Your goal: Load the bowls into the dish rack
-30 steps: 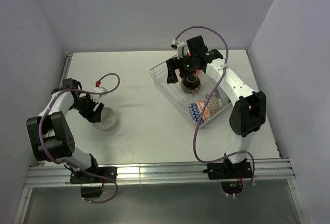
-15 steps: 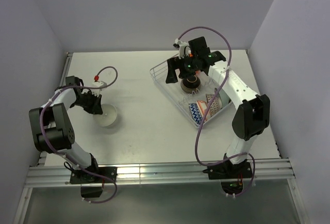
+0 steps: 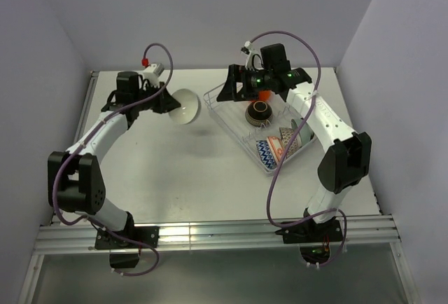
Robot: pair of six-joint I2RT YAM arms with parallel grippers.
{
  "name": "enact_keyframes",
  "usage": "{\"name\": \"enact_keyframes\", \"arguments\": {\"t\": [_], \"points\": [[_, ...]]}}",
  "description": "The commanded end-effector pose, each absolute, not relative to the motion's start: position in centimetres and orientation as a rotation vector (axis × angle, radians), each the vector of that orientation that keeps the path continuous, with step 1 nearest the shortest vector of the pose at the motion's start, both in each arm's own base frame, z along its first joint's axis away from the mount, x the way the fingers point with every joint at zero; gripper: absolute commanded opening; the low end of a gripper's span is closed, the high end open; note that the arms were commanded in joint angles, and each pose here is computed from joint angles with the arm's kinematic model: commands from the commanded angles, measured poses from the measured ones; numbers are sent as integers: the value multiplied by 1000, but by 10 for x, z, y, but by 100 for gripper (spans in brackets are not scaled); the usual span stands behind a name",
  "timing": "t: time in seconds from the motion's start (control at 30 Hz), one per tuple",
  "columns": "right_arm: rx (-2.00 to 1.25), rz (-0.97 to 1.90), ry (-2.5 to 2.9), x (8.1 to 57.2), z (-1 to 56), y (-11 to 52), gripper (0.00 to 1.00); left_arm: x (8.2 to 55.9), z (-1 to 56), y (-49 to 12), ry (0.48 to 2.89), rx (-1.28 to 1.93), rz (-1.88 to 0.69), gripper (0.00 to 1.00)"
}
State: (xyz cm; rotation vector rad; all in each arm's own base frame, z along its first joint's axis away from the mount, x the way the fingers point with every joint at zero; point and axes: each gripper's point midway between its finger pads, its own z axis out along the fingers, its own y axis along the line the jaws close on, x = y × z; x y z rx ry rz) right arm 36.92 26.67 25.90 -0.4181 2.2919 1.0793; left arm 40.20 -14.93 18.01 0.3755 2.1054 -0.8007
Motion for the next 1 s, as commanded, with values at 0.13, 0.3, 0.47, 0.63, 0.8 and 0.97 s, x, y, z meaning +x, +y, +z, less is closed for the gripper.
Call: {"name": "enact_keyframes", "arguments": {"t": [0.13, 0.3, 0.47, 0.63, 0.8, 0.97], "points": [[-337, 1319, 2102, 354, 338, 284, 100, 428, 303, -229, 1757, 234, -1162, 0], [-316, 1304, 2063, 358, 352, 282, 100, 422, 324, -259, 1692, 259, -1289, 0], [-316, 1297, 2059, 362, 354, 283, 100, 419, 332, -273, 1675, 280, -1346, 0], [-305, 1283, 2073, 368, 347, 283, 100, 418, 341, -278, 1645, 278, -1414, 0], [-310, 1332, 2052, 368, 355, 287, 98, 411, 341, -285, 1634, 292, -1476, 0], [-314, 1373, 2026, 369, 363, 289, 91, 403, 340, -292, 1635, 305, -1505, 0]]}}
